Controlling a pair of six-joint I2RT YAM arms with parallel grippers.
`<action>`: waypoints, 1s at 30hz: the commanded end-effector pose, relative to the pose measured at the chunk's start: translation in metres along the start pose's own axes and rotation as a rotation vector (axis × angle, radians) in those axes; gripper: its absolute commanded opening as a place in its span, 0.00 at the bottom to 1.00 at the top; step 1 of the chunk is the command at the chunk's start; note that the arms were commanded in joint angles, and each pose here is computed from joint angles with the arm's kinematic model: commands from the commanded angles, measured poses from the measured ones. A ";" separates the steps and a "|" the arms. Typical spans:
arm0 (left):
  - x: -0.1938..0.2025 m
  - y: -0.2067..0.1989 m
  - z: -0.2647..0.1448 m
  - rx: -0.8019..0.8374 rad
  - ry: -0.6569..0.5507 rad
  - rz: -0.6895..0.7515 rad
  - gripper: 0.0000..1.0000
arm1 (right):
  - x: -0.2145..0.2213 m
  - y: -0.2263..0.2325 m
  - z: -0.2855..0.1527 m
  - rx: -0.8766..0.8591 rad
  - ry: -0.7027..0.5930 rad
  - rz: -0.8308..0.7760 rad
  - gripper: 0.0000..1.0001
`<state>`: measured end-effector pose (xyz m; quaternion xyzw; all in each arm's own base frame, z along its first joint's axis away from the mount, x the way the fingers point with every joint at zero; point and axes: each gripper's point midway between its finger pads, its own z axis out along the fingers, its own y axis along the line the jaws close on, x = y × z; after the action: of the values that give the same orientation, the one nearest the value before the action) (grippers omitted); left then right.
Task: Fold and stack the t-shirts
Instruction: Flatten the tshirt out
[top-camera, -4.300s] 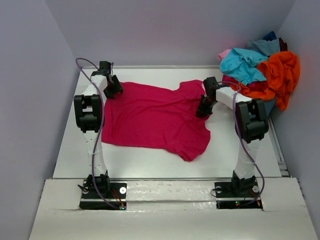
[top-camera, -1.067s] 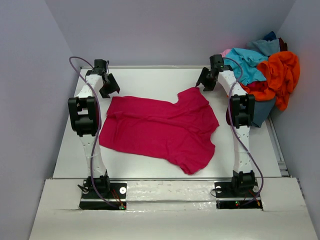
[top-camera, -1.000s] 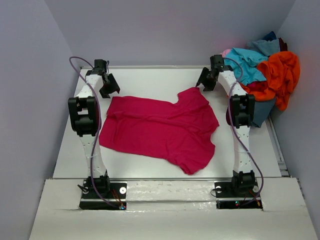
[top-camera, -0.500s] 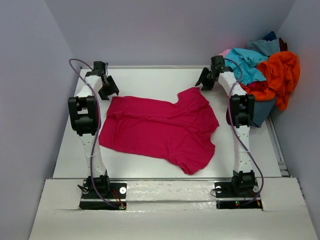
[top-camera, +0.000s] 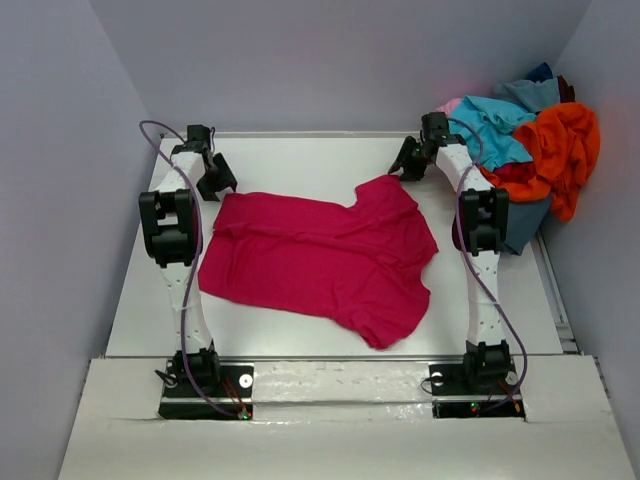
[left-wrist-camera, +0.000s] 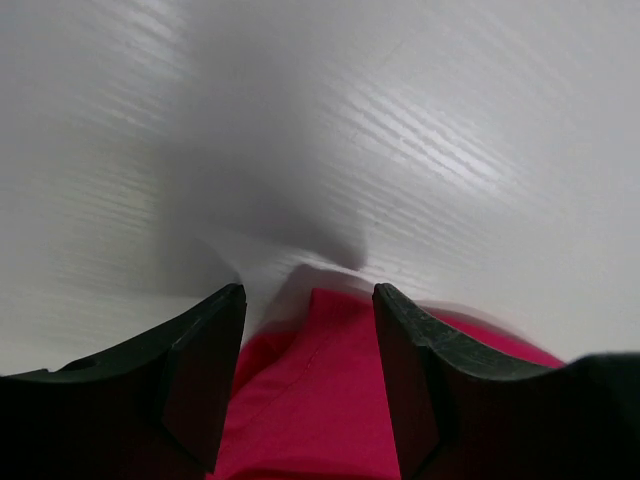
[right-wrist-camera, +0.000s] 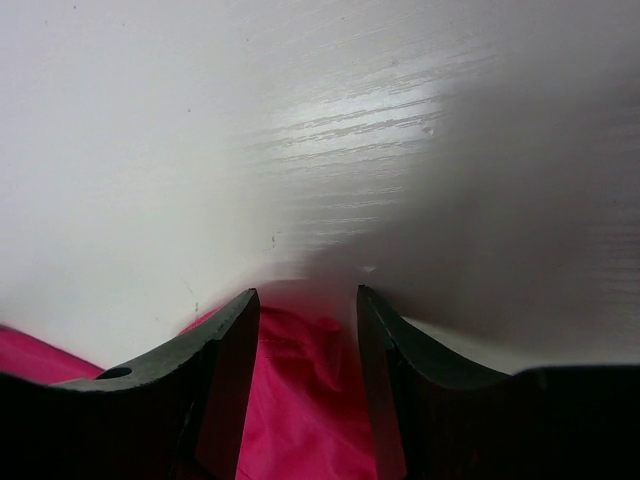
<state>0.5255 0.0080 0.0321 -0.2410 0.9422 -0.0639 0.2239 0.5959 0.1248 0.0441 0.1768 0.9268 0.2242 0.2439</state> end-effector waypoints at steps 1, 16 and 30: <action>-0.018 -0.007 0.000 0.027 -0.033 0.009 0.66 | 0.003 -0.002 0.003 -0.021 0.007 -0.010 0.49; -0.009 -0.025 -0.011 0.129 0.018 0.030 0.65 | 0.006 -0.004 0.005 -0.016 0.014 -0.005 0.43; 0.013 0.008 -0.031 -0.010 0.026 0.006 0.65 | 0.003 0.002 0.006 -0.041 0.014 0.007 0.43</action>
<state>0.5179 0.0006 0.0327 -0.2306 0.9456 -0.0864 0.2128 0.5979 0.1298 0.0421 0.1695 0.9223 0.2421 0.2492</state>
